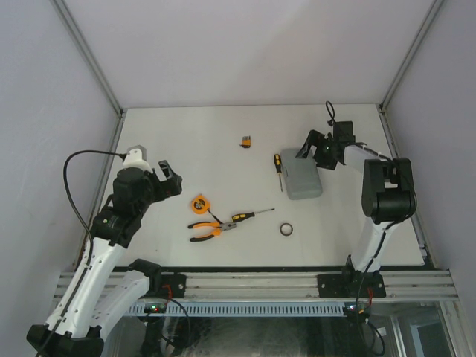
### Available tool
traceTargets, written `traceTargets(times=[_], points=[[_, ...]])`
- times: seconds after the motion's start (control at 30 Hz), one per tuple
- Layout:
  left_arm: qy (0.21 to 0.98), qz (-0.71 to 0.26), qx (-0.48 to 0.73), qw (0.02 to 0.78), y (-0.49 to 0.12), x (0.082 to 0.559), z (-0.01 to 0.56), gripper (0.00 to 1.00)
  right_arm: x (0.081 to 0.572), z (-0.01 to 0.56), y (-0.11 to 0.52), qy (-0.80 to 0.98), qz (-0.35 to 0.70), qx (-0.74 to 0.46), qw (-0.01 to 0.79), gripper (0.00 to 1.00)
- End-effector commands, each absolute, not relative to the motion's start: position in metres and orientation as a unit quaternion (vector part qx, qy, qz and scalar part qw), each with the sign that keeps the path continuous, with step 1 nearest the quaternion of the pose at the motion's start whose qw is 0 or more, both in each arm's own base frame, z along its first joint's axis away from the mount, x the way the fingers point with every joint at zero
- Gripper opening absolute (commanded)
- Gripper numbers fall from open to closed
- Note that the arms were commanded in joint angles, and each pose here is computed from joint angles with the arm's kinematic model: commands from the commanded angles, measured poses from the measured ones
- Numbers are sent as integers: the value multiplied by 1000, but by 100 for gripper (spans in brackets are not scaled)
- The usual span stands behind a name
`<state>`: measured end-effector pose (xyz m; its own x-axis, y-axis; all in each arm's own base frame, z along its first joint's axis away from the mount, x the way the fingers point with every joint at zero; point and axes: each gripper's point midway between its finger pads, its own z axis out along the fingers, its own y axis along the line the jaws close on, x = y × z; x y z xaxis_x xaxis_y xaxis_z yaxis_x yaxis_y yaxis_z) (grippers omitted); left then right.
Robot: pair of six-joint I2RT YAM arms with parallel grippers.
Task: Sort the tools into containers
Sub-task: Move the storage box to the center of the board.
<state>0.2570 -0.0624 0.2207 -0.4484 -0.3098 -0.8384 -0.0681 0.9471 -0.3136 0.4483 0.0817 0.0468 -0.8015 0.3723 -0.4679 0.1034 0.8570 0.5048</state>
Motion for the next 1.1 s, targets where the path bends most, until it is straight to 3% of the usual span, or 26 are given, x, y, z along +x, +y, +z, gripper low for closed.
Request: traceTargets(times=[0.0, 0.4, 1.07], points=[[834, -131, -109, 525, -65, 262, 228, 99, 449, 48, 91, 919, 258, 110, 277, 98], [836, -128, -122, 520, -59, 264, 224, 100, 430, 42, 100, 922, 276, 95, 256, 89], [836, -180, -108, 508, -79, 269, 224, 99, 362, 32, 147, 915, 324, 25, 238, 87]])
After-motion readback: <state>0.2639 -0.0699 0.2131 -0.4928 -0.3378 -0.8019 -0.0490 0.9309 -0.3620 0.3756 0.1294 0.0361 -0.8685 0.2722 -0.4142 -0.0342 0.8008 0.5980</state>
